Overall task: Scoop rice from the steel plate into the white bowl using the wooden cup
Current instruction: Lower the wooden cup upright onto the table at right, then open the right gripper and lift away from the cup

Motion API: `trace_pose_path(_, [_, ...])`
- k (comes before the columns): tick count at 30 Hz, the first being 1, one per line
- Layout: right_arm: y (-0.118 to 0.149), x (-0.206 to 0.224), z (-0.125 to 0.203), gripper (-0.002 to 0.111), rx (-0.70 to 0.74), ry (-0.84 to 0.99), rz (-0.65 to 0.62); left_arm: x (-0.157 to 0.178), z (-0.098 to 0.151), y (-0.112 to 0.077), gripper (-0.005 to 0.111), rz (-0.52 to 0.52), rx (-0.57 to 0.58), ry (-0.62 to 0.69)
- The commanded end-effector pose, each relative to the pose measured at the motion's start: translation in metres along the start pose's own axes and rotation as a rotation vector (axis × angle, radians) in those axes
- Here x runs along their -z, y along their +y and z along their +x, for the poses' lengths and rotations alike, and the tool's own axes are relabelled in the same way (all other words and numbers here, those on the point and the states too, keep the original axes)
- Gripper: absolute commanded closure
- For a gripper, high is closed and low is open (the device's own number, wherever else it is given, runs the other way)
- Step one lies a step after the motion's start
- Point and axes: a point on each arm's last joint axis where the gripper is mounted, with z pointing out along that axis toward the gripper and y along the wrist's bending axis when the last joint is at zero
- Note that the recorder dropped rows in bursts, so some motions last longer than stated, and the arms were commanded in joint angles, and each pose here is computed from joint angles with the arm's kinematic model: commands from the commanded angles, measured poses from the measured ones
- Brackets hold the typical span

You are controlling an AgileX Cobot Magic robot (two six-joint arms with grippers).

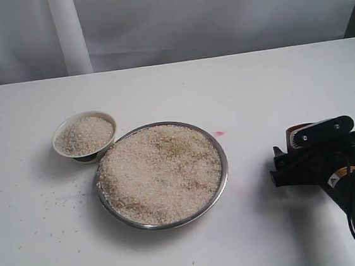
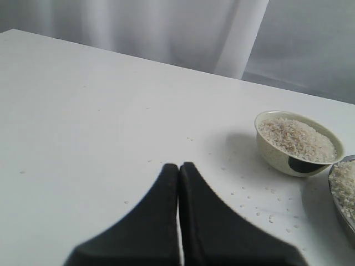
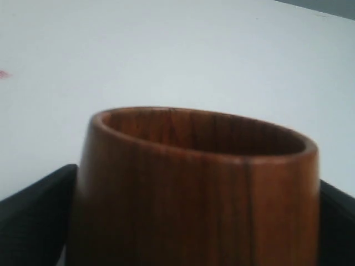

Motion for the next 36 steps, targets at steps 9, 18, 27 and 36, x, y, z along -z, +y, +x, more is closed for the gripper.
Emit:
trace_pose_path(9, [-0.004,0.006,-0.004,0.02,-0.003,-0.044,0.01,0.0,-0.001,-0.001,0.107,0.011,0.007,-0.005])
trace_pose_path(18, [-0.01,0.027,-0.02,0.02,-0.01,-0.134,0.012,0.0,-0.001,-0.001,0.107,0.011,0.007,-0.005])
trace_pose_path(27, [-0.012,0.058,-0.056,0.02,-0.055,-0.281,-0.005,0.0,-0.001,-0.001,0.107,0.011,0.007,-0.005])
trace_pose_path(36, [-0.021,0.109,-0.097,0.027,-0.177,-0.468,-0.025,0.0,-0.001,-0.001,0.107,0.011,0.007,-0.005])
